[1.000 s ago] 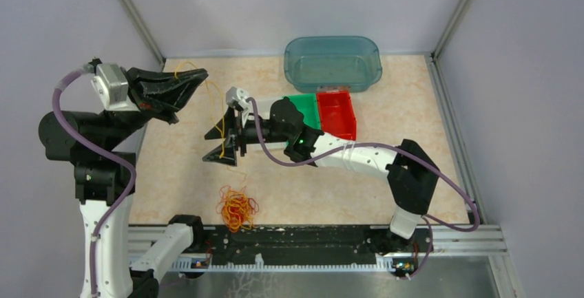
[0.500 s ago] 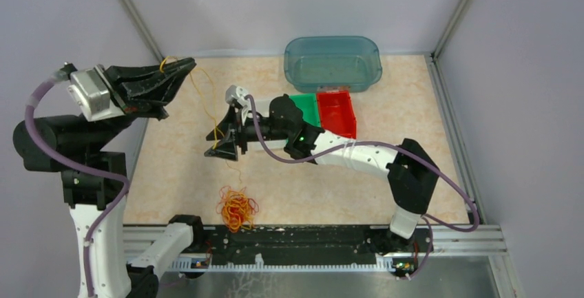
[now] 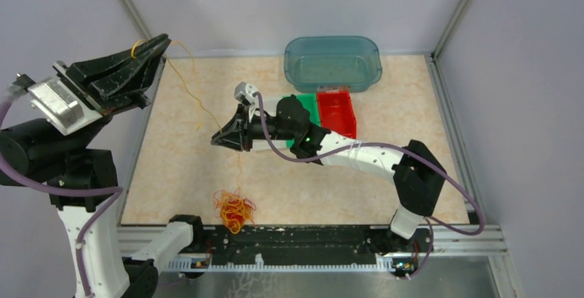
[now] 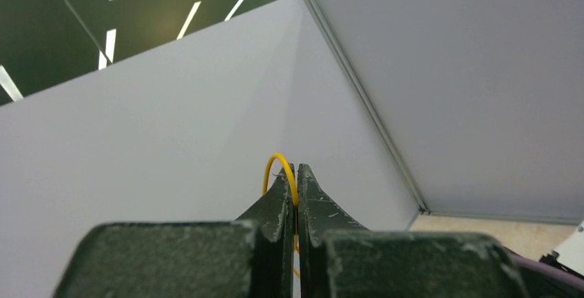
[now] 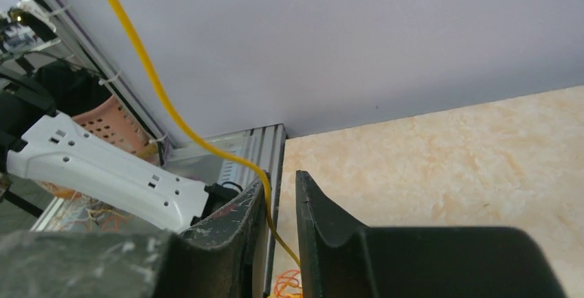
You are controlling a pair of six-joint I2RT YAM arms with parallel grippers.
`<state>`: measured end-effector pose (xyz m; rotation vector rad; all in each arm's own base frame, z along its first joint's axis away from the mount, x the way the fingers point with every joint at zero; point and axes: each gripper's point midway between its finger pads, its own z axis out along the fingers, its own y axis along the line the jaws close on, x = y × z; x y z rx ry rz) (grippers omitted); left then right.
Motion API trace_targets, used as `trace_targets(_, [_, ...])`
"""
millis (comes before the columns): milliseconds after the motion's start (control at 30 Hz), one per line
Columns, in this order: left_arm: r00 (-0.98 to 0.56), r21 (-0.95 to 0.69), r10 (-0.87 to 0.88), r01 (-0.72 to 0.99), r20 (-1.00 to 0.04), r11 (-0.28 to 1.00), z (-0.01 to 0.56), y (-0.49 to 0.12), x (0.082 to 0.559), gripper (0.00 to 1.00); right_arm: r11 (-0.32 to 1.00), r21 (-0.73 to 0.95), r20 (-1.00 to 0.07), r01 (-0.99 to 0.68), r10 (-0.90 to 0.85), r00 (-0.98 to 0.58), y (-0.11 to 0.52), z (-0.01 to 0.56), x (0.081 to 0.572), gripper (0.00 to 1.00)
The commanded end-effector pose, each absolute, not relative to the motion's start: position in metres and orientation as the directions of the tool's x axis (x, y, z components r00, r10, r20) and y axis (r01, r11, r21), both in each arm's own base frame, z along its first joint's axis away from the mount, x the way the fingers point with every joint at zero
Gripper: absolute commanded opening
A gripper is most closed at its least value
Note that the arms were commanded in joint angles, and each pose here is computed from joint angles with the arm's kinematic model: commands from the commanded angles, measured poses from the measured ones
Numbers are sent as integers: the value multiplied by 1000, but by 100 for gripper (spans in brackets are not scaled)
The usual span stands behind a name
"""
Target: Untangle the cables
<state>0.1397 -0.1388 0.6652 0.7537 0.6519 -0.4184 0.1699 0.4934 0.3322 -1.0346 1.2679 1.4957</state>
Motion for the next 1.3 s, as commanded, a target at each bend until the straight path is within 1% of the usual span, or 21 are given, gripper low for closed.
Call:
trace_targets(0, [798, 529, -119, 494, -590, 690, 696, -134, 128, 0, -6, 268, -952, -963, 152, -266, 500, 325, 188, 9])
trace_targets(33, [804, 532, -116, 487, -583, 693, 699, -133, 128, 0, 17, 256, -956, -967, 156, -250, 499, 325, 193, 0])
trace_targets(133, [801, 533, -108, 485, -589, 694, 701, -133, 128, 0, 85, 221, -958, -972, 205, -200, 490, 347, 209, 0])
trace_targets(233, [762, 508, -102, 518, -639, 688, 682, -134, 139, 0, 118, 153, -960, -981, 254, -119, 472, 395, 220, 0])
trace_targets(367, [685, 446, -85, 559, -724, 699, 638, -133, 160, 0, 178, 93, -957, -980, 288, -38, 452, 442, 240, 0])
trace_targets(467, [627, 407, -70, 582, -776, 704, 601, -133, 172, 0, 218, 68, -951, -974, 309, 3, 437, 465, 253, 0])
trace_targets(600, [556, 366, -61, 622, -829, 692, 563, -136, 186, 0, 262, 54, -944, -963, 329, 37, 423, 481, 268, 0])
trace_targets(867, [432, 291, -56, 692, -900, 661, 511, -144, 214, 0, 346, 60, -945, -936, 322, 58, 405, 480, 308, 0])
trace_targets(967, [377, 255, -56, 721, -925, 644, 490, -147, 224, 0, 383, 59, -936, -922, 342, 82, 394, 496, 325, 0])
trace_targets(1033, [318, 218, -58, 760, -946, 613, 474, -153, 228, 0, 384, 70, -922, -921, 378, 87, 385, 516, 330, 0])
trace_targets(1067, [262, 176, -65, 792, -963, 584, 463, -157, 229, 0, 375, 75, -911, -924, 403, 90, 381, 526, 330, 0])
trace_targets(1167, [87, 42, -75, 882, -993, 468, 427, -172, 224, 0, 318, 78, -893, -945, 444, 75, 380, 543, 320, 0])
trace_targets(1267, [-40, -76, -92, 900, -995, 429, 397, -182, 227, 0, 237, 103, -881, -966, 473, 22, 383, 550, 308, 0])
